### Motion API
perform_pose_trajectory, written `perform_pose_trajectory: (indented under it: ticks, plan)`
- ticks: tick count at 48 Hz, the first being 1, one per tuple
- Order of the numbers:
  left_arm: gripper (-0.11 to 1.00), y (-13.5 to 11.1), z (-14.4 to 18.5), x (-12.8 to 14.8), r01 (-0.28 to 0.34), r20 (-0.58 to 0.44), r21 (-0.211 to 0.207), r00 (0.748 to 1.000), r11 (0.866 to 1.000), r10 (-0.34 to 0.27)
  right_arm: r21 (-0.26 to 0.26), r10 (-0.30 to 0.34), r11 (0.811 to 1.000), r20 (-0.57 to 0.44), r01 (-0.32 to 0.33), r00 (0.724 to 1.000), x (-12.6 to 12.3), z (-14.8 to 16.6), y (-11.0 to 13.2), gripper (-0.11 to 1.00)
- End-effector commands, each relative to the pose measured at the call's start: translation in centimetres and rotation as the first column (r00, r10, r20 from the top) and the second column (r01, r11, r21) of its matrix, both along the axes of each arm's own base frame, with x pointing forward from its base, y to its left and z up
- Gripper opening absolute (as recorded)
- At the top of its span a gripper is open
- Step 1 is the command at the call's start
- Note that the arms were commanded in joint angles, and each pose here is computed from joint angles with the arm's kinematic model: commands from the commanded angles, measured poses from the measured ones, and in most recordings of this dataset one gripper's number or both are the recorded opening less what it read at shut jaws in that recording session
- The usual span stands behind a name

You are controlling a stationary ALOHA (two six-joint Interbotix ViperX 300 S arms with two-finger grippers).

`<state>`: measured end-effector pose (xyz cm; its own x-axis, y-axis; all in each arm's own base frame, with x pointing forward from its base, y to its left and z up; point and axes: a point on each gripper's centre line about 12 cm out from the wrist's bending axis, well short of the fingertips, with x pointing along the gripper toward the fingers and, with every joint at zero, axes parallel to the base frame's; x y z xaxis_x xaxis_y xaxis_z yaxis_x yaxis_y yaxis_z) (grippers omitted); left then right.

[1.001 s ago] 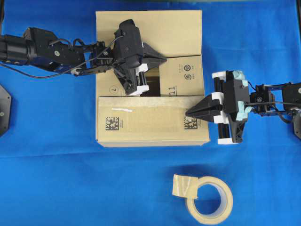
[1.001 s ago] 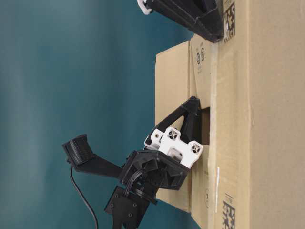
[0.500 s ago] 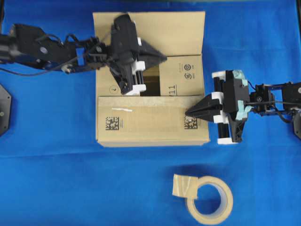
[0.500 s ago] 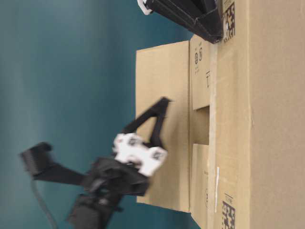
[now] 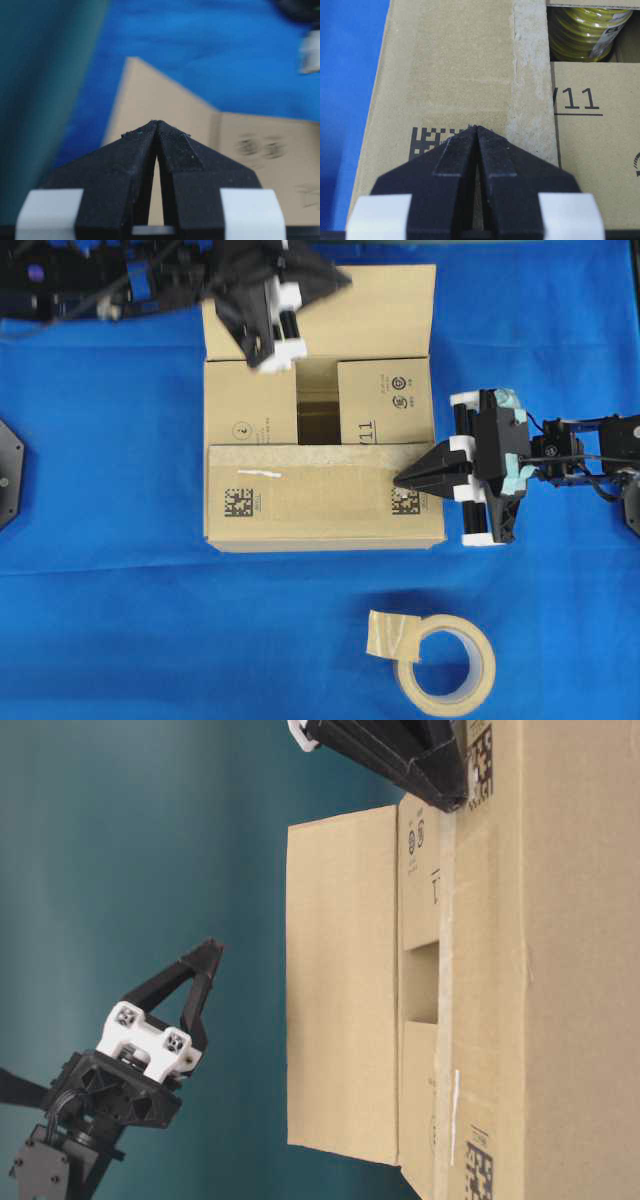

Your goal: Close the cardboard box.

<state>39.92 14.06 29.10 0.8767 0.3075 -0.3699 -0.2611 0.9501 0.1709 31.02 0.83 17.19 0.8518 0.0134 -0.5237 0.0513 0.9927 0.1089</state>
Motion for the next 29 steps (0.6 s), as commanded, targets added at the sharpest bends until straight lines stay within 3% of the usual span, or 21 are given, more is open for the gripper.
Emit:
perform_pose_trajectory:
  ticks: [1, 17, 29]
  plan:
    - [0.0, 2.0, 1.8, -0.1, -0.038, -0.003, 0.012, 0.999, 0.999, 0.038, 0.001, -0.003, 1.0, 0.029, 0.003, 1.0, 0.4, 0.7, -0.1, 0.0]
    - [0.0, 8.4, -0.5, -1.1, -0.171, -0.16, -0.034, 0.974, 0.985, 0.163, 0.0, -0.003, 1.0, 0.046, 0.003, 0.999, 0.5, 0.9, -0.1, 0.0]
    - [0.0, 9.2, -4.6, -0.9, -0.19, -0.278, -0.08, 0.947, 0.978, 0.162, 0.0, -0.005, 1.0, 0.049, 0.005, 0.999, 0.6, 0.9, -0.1, 0.0]
